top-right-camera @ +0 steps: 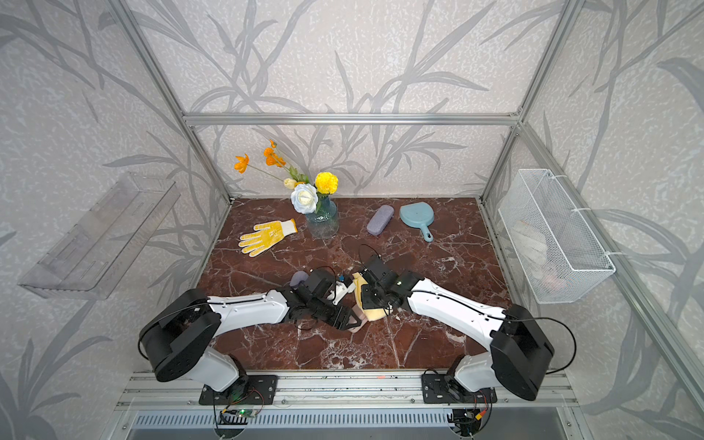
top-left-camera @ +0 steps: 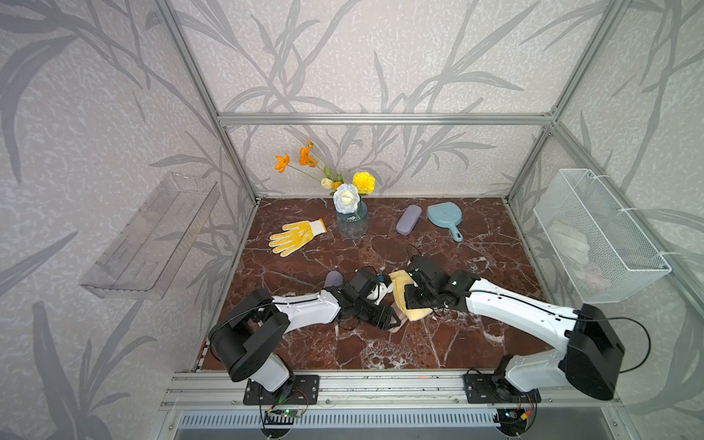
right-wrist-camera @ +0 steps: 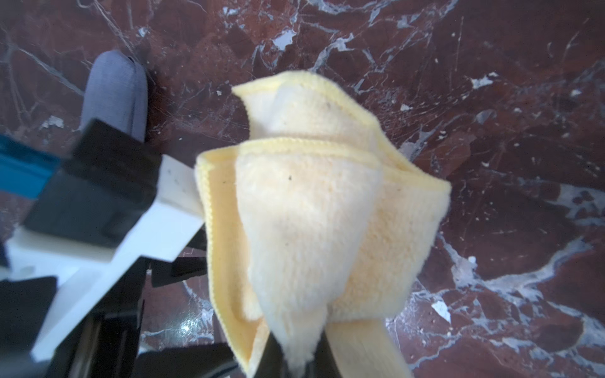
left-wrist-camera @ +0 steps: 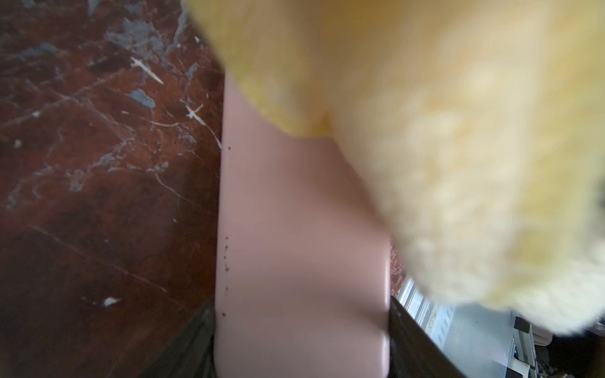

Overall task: Wipe the eyeglass case
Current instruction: Wipe the dirt from the eyeglass case.

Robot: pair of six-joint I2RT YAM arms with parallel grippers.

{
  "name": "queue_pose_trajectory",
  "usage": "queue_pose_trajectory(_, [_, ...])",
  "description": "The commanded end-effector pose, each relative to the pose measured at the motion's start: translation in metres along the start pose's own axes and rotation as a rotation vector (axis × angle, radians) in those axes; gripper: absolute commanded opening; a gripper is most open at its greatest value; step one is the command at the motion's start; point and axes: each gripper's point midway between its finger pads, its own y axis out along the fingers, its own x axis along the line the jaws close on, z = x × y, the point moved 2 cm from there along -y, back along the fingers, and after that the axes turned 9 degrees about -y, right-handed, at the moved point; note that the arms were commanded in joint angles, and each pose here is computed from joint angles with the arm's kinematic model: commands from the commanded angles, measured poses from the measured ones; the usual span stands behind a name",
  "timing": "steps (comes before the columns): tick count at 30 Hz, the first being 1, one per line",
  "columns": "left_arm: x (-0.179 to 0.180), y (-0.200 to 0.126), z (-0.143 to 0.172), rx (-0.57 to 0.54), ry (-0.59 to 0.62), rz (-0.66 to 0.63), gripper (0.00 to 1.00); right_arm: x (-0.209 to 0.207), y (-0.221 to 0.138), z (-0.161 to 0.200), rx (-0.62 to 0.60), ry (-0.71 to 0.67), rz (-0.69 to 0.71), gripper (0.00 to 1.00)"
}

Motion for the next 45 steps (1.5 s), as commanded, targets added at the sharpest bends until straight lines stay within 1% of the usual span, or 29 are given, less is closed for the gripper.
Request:
queue_pose_trajectory(1, [-0.009, -0.007, 0.000, -0.002, -0.024, 0.054, 0.07, 0.004, 0.000, 0.010, 0.037, 0.065, -0.023, 0.00])
queue_pose_trajectory(4, [-0.010, -0.008, -0.001, -0.010, -0.031, 0.069, 0.07, 0.007, 0.016, 0.011, 0.056, 0.064, -0.037, 0.00])
queue_pose_trajectory(5, [-0.011, -0.009, -0.002, -0.014, -0.033, 0.075, 0.07, 0.002, 0.024, 0.011, 0.064, 0.061, -0.011, 0.00])
queue_pose_trajectory(8, [-0.015, -0.012, -0.003, -0.026, -0.035, 0.097, 0.07, -0.035, 0.044, 0.000, 0.074, 0.091, 0.102, 0.00])
queue_pose_trajectory(9, [-0.017, -0.013, -0.003, -0.031, -0.035, 0.106, 0.07, -0.050, 0.046, -0.008, 0.057, 0.101, 0.143, 0.00])
queue_pose_trajectory(13, [-0.023, -0.020, -0.003, -0.039, -0.026, 0.137, 0.07, -0.099, 0.043, -0.047, -0.026, 0.100, 0.306, 0.00])
queue_pose_trajectory(15, [-0.026, -0.024, -0.005, -0.050, -0.019, 0.153, 0.07, -0.119, 0.043, -0.059, -0.023, 0.086, 0.368, 0.00])
queue_pose_trajectory(19, [-0.030, -0.034, -0.012, -0.098, -0.031, 0.187, 0.07, -0.139, 0.038, -0.062, -0.011, 0.116, 0.351, 0.00])
queue_pose_trajectory(22, [-0.029, -0.043, -0.022, -0.159, -0.062, 0.222, 0.07, -0.134, 0.033, -0.052, -0.015, 0.134, 0.268, 0.00])
queue_pose_trajectory(24, [-0.029, -0.044, -0.028, -0.179, -0.076, 0.234, 0.07, -0.124, 0.037, -0.040, 0.011, 0.163, 0.185, 0.00])
queue_pose_trajectory(28, [-0.030, -0.039, -0.037, -0.189, -0.078, 0.252, 0.07, -0.097, 0.053, -0.026, 0.035, 0.295, -0.030, 0.00])
queue_pose_trajectory(31, [-0.032, -0.038, -0.042, -0.208, -0.073, 0.268, 0.06, -0.076, 0.054, -0.035, -0.005, 0.372, -0.190, 0.00])
queue_pose_trajectory(36, [-0.037, -0.044, -0.050, -0.237, -0.046, 0.262, 0.05, -0.043, 0.038, -0.060, -0.079, 0.473, -0.427, 0.00])
queue_pose_trajectory(40, [-0.037, -0.046, -0.055, -0.261, -0.038, 0.251, 0.05, -0.024, 0.017, -0.069, -0.109, 0.521, -0.542, 0.00])
queue_pose_trajectory(42, [-0.037, -0.046, -0.058, -0.276, -0.034, 0.242, 0.05, -0.010, 0.008, -0.063, -0.094, 0.520, -0.566, 0.00])
queue_pose_trajectory(45, [-0.038, -0.047, -0.065, -0.292, -0.026, 0.237, 0.05, 0.012, 0.009, -0.045, -0.036, 0.522, -0.593, 0.00])
